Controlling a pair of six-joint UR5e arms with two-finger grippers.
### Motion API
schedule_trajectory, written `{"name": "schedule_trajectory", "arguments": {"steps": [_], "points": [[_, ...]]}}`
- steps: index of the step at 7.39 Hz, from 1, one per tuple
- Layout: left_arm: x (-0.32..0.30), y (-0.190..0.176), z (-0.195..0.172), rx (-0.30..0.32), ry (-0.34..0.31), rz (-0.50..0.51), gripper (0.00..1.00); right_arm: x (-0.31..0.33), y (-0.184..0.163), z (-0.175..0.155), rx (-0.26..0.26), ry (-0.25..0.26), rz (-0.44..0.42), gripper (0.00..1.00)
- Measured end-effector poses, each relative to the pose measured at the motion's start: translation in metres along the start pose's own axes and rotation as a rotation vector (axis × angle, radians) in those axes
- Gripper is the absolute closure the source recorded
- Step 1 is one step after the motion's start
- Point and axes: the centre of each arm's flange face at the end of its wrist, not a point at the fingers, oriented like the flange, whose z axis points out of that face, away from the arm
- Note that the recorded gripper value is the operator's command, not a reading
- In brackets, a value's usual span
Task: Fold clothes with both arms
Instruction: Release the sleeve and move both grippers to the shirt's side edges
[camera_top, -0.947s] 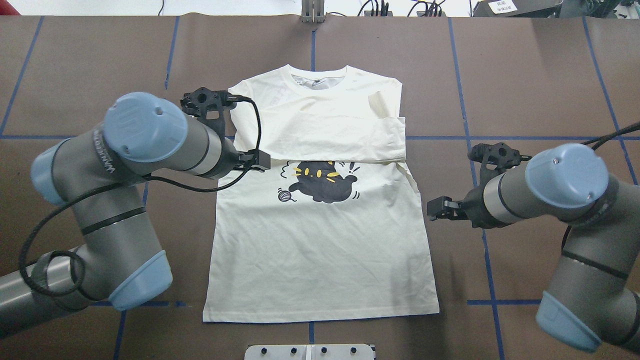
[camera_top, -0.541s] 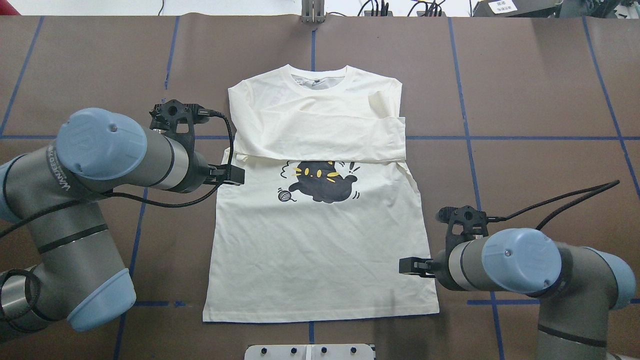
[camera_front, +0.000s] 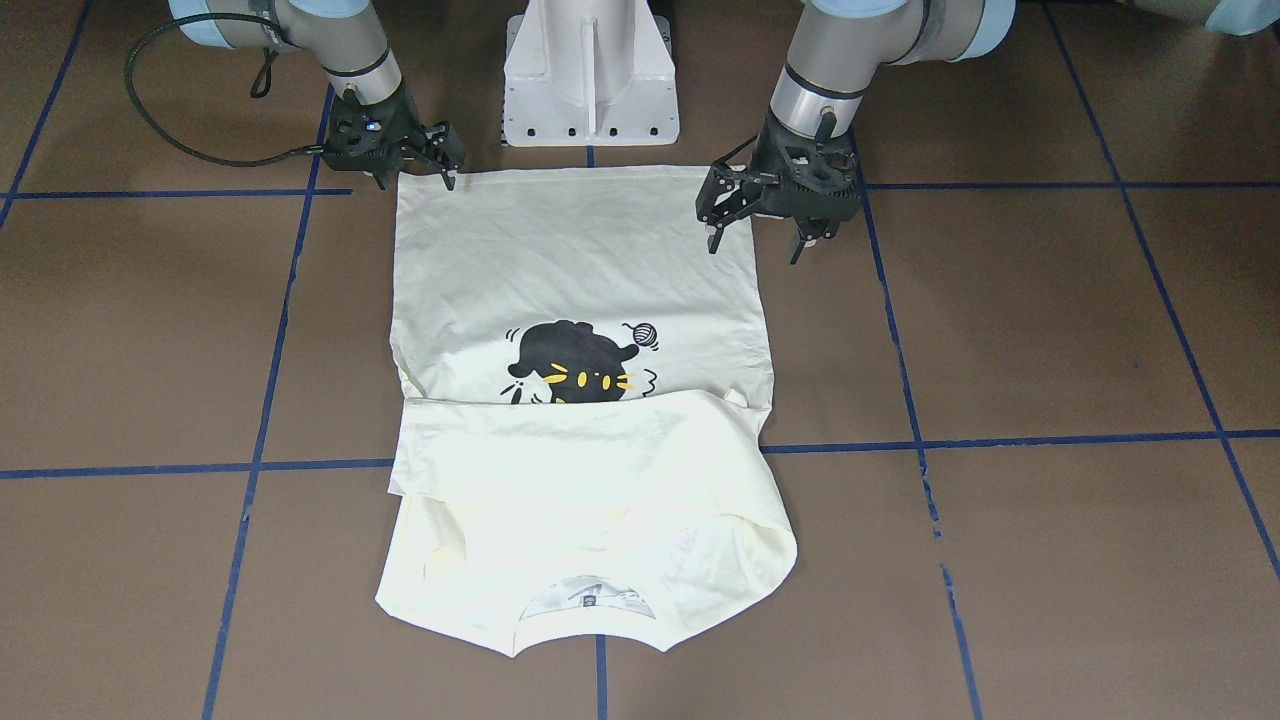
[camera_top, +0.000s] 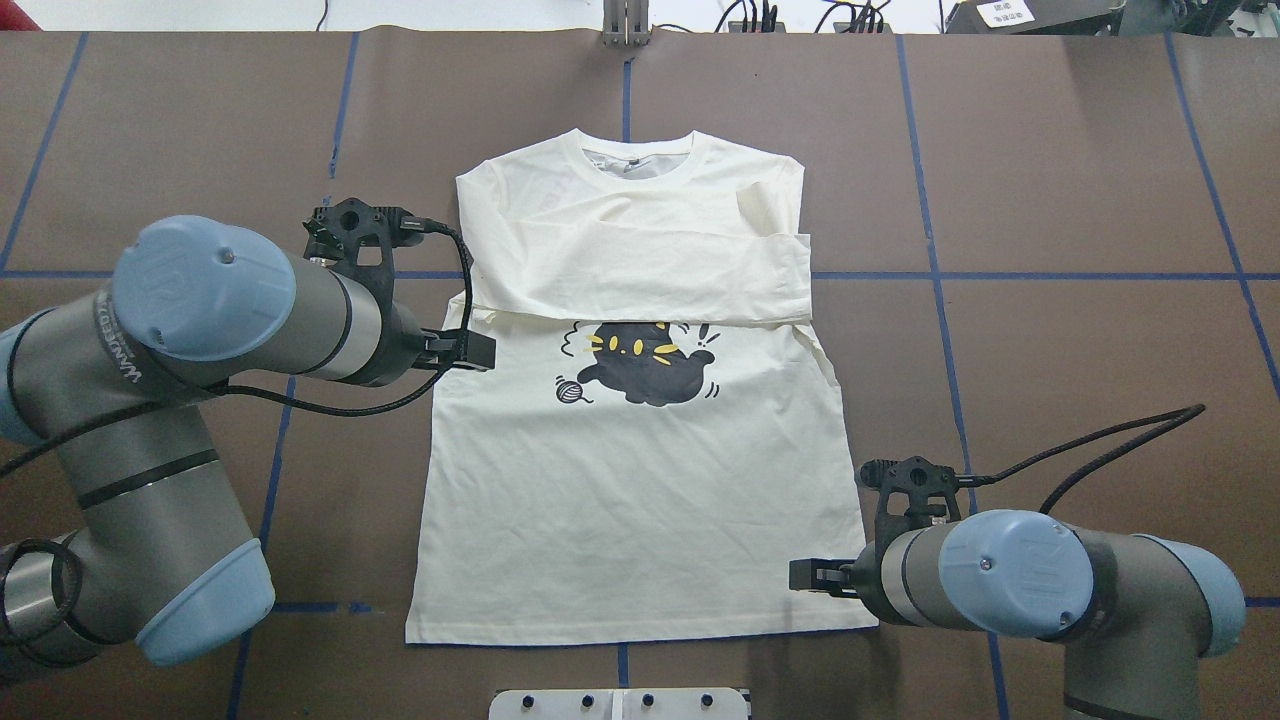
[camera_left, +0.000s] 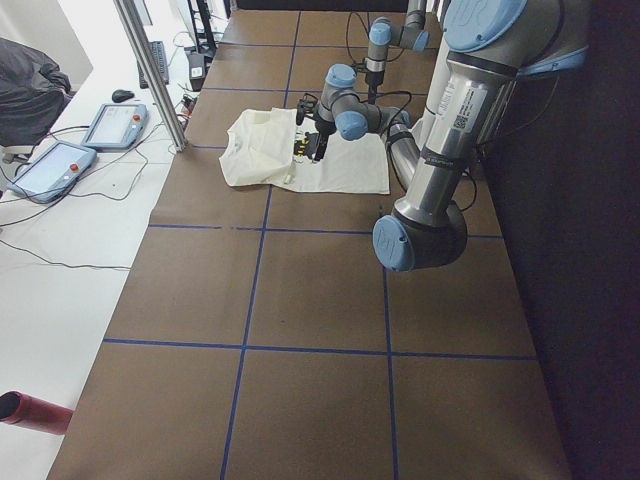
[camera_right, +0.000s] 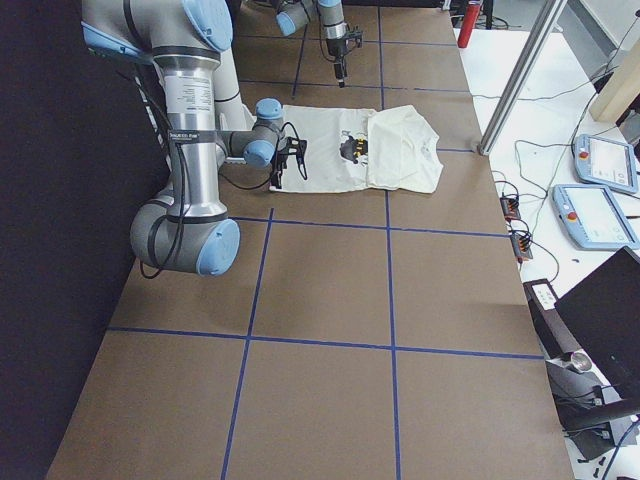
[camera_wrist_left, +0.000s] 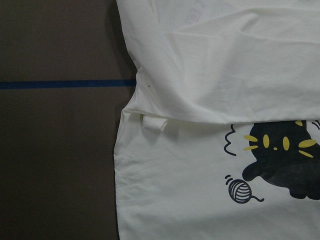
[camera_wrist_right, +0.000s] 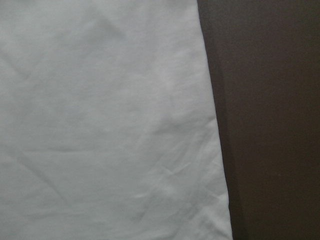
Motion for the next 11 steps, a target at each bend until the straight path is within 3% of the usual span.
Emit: {"name": "schedule_trajectory", "arguments": {"steps": [4, 5, 6, 7, 8, 9, 11], "points": [[0.008, -0.001, -0.002, 0.006, 0.019, 0.003, 0.00, 0.015, 0.000, 0.021, -0.011, 0.049, 0.006, 0.01], [0.009, -0.001, -0.003, 0.007, 0.021, 0.003, 0.00, 0.018, 0.001, 0.023, -0.017, 0.055, 0.008, 0.21], [0.010, -0.001, -0.003, 0.008, 0.022, 0.003, 0.00, 0.019, 0.002, 0.023, -0.028, 0.057, 0.011, 0.50], [0.011, -0.002, -0.004, 0.008, 0.024, 0.003, 0.00, 0.020, 0.003, 0.023, -0.037, 0.058, 0.021, 0.73], [0.012, -0.002, -0.005, 0.009, 0.026, 0.004, 0.00, 0.020, 0.004, 0.023, -0.049, 0.058, 0.034, 0.90], [0.012, -0.002, -0.005, 0.010, 0.027, 0.004, 0.00, 0.021, 0.005, 0.022, -0.060, 0.056, 0.040, 1.00], [0.013, -0.002, -0.005, 0.010, 0.027, 0.004, 0.00, 0.021, 0.008, 0.021, -0.072, 0.055, 0.041, 1.00]]}}
